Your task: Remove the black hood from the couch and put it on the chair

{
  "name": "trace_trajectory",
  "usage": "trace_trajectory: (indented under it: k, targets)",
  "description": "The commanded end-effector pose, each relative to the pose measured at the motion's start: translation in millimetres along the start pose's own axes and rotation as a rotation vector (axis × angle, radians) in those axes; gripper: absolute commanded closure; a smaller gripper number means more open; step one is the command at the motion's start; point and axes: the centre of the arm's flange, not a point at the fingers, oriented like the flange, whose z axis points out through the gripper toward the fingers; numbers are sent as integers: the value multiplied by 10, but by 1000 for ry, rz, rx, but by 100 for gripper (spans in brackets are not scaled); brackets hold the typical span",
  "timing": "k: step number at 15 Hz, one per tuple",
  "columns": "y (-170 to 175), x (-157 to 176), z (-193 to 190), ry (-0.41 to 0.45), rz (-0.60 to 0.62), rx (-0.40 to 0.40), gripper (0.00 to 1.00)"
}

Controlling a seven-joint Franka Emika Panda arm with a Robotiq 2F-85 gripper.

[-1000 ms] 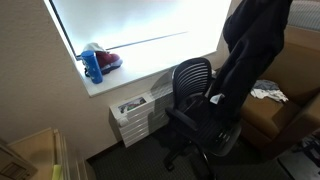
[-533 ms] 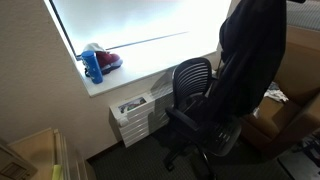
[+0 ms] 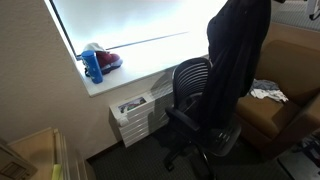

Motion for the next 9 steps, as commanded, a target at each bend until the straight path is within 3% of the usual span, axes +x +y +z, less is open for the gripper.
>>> trace_trajectory:
  k: [1,3,5,8,9]
  targets:
    - [600,-239,494,42,15,37,98]
    - [733,-174,681,11,28,-31,98]
    - [1019,-234,911,-38,28,-199,98]
    - [1818,-680,1335,-132,20,-408,98]
    - [2090,-839,1480,-175,37,-445,98]
